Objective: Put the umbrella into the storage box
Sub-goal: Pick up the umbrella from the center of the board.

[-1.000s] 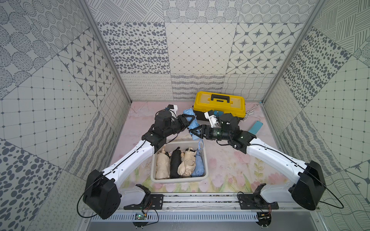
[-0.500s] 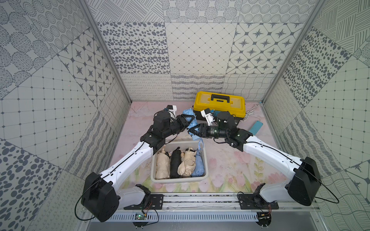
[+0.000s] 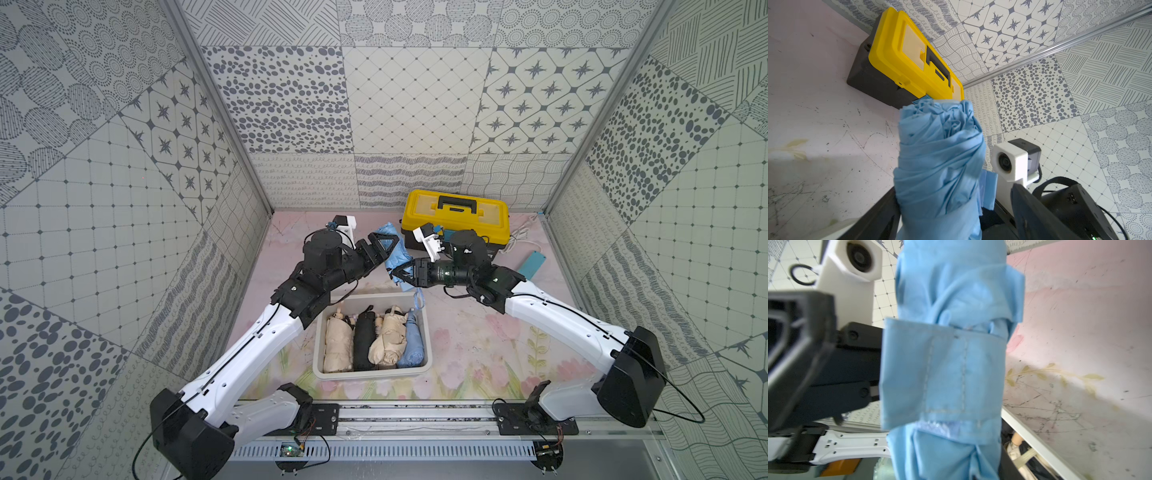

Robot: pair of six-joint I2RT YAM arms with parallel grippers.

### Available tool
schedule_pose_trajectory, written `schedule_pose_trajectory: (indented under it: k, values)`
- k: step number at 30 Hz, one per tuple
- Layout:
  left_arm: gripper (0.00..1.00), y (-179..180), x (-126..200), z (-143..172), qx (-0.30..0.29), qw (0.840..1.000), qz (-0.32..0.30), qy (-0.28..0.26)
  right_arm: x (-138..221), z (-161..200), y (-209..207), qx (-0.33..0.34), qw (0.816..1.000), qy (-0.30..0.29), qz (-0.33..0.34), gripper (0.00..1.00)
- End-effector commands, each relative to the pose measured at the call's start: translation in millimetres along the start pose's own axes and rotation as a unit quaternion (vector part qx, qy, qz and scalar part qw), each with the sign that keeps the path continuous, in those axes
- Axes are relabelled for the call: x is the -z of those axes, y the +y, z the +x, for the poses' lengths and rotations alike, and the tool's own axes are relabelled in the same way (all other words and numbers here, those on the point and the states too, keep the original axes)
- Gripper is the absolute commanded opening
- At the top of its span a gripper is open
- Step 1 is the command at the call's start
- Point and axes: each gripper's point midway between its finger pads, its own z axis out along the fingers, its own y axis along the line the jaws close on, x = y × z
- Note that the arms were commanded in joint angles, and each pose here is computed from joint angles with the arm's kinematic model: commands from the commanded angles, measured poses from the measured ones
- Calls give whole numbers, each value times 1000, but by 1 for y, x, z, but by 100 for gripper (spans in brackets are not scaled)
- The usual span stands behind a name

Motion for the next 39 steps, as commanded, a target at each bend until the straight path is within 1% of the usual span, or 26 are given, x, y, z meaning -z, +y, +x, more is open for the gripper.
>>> schedule_pose_trajectory:
  k: [1,3,5,6,8,10,12,16,17,19,21,22,25,27,29,32,35,39]
  values:
    - [84,11,38,-1,-107,990,-90,9,26,-17,-13,164,983,-14,81,22]
    - [80,10,51,1,-170,980,-102,26,35,-16,-18,244,964,0,104,22]
    - [77,6,66,0,-235,965,-109,31,43,-14,-20,312,942,15,119,22]
    - [77,2,74,1,-277,955,-105,34,47,-13,-20,345,930,25,124,22]
    - [77,-7,87,3,-353,931,-87,40,52,-10,-21,390,910,45,130,22]
    - [77,-14,100,10,-428,900,-67,52,56,-4,-19,435,889,63,127,22]
    - [78,-16,108,20,-478,873,-51,78,58,0,-15,480,866,76,120,22]
    - [80,-15,120,50,-545,825,-2,150,57,10,-5,561,815,95,107,24]
    - [81,-14,122,57,-558,813,11,165,57,13,-2,574,806,100,99,24]
    - [84,-11,128,72,-590,783,39,190,55,20,4,599,788,114,84,24]
    - [87,-7,131,83,-617,757,59,208,52,26,9,616,774,127,70,24]
    - [88,-6,131,88,-628,746,67,214,49,31,11,623,768,134,62,24]
    - [94,-1,132,100,-646,722,89,232,41,41,18,651,743,147,53,24]
    - [97,5,129,104,-642,721,87,247,37,45,23,662,733,150,46,24]
    - [99,16,127,111,-636,719,84,270,32,48,30,661,734,152,31,25]
    - [99,29,124,121,-623,718,87,298,26,52,38,666,729,158,12,25]
    - [99,34,118,124,-617,722,88,300,22,56,48,671,725,156,-6,25]
    - [99,41,108,125,-618,724,85,296,19,59,57,668,728,154,-28,25]
